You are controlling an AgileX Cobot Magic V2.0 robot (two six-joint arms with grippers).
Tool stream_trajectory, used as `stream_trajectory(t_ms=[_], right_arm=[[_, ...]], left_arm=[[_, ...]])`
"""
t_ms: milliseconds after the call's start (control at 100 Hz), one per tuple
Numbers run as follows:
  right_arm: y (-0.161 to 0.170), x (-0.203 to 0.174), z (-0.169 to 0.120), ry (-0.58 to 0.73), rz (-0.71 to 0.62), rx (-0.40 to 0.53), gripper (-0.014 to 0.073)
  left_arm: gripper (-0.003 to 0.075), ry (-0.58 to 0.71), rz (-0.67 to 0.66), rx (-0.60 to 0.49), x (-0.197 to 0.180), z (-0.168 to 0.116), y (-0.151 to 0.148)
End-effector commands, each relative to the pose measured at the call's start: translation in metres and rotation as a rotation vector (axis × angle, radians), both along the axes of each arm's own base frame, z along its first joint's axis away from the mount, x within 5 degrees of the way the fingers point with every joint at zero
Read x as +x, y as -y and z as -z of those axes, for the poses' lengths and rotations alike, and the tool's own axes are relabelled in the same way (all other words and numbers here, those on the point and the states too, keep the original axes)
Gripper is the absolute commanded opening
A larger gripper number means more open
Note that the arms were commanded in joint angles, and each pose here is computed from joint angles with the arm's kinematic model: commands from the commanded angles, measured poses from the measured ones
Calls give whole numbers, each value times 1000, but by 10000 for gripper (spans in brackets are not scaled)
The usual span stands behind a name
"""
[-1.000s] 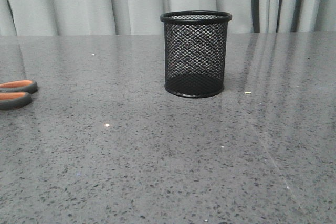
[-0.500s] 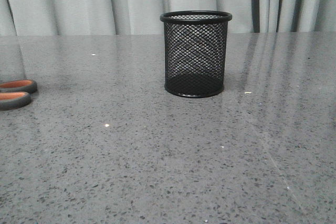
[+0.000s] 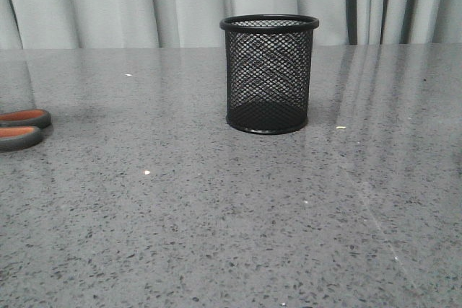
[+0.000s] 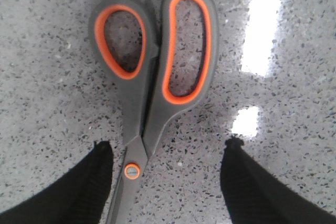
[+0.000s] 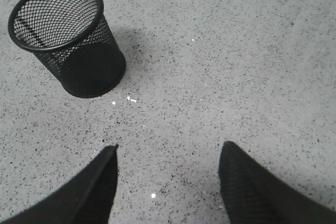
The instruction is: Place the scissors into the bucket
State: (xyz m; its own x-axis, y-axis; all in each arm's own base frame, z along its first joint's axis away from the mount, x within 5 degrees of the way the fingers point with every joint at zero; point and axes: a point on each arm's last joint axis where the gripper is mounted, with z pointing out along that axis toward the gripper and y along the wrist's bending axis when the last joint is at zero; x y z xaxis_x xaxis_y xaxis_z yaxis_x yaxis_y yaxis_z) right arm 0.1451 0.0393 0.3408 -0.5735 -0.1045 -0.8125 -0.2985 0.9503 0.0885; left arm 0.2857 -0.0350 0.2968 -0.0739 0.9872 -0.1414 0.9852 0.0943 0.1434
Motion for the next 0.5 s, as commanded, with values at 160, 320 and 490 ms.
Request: stream_trajectory(t_ms=[160, 320, 490], right_arm=[[0, 4, -17, 103, 8, 12, 385], [0, 4, -17, 103, 7, 10, 385], [0, 4, -16, 99, 5, 9, 385]], left_arm=[[411, -38, 41, 12, 8, 5, 10], [411, -21, 60, 31, 16, 10, 12], [411, -7, 60, 34, 28, 8, 13]])
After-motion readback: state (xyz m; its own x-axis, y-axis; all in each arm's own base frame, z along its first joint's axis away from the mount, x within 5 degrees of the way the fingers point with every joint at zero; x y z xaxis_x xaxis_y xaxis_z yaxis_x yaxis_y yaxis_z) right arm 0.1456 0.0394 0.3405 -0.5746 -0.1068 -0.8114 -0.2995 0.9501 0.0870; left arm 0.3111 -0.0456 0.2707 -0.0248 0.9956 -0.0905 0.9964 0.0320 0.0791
